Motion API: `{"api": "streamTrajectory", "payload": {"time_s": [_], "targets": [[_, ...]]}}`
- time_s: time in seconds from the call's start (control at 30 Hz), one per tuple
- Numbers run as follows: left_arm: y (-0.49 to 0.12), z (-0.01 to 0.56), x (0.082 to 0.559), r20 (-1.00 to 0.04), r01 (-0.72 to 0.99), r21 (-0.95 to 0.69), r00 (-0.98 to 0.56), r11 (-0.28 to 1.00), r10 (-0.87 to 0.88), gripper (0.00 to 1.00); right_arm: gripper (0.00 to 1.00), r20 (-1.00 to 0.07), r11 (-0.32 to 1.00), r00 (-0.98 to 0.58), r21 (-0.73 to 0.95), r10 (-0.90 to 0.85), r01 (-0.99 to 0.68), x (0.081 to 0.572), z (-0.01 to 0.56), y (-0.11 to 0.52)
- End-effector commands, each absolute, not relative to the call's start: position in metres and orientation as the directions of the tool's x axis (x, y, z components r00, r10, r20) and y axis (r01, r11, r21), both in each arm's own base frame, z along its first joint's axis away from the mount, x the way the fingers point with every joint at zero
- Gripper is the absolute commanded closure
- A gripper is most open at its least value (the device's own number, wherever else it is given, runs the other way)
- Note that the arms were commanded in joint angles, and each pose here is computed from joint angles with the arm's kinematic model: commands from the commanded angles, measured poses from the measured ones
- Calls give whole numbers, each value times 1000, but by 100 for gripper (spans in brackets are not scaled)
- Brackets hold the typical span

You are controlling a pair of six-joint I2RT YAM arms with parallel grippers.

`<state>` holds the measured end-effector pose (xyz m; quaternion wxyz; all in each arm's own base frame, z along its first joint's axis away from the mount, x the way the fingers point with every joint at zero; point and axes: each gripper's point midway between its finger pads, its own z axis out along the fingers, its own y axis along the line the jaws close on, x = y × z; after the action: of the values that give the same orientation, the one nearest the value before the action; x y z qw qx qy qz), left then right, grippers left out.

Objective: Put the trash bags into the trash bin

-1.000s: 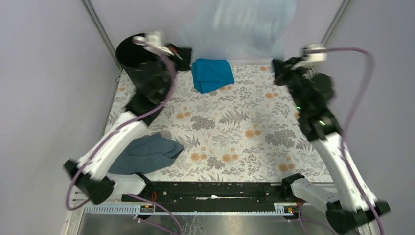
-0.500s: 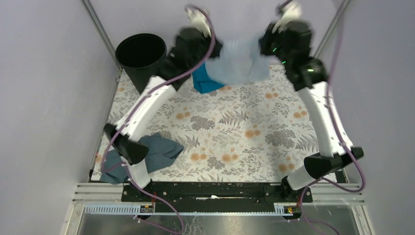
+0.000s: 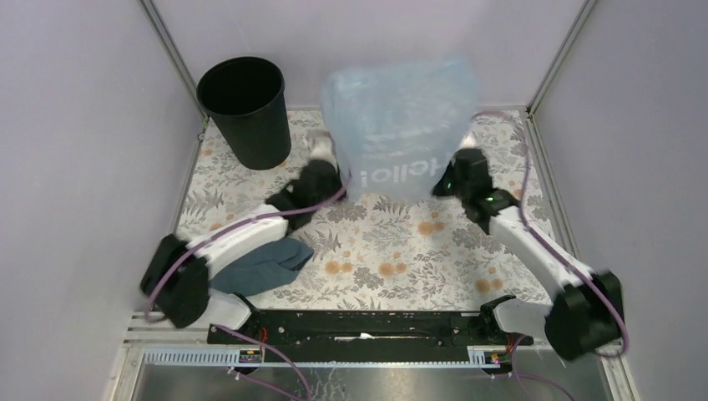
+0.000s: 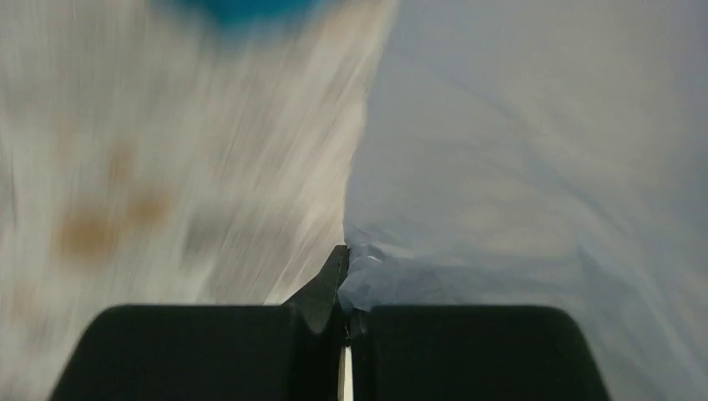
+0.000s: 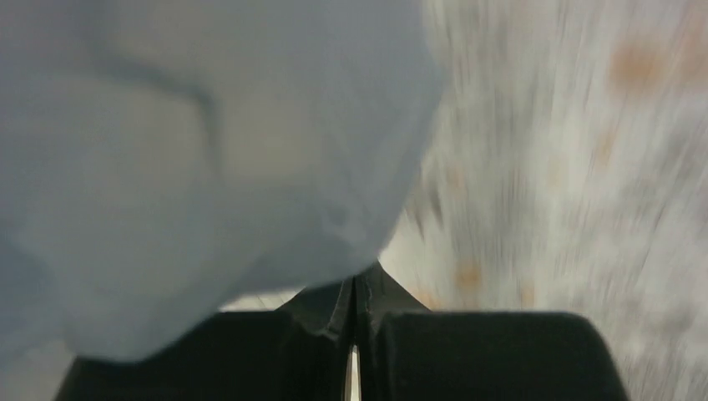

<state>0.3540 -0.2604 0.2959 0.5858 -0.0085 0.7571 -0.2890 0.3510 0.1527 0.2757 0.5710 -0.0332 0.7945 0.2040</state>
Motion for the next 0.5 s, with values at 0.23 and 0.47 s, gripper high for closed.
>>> {"api": "streamTrajectory", "payload": {"time_s": [0.23,0.47], "targets": [[-257,434,350,-938,439,-338,-227,833,-261,100,100,-956,925,-273,199,110,-324,355,393,150],[-231,560,298,-869,594,-381,31,709,-493,100,100,-965,852,3,231,263,-470,303,512,149]]}}
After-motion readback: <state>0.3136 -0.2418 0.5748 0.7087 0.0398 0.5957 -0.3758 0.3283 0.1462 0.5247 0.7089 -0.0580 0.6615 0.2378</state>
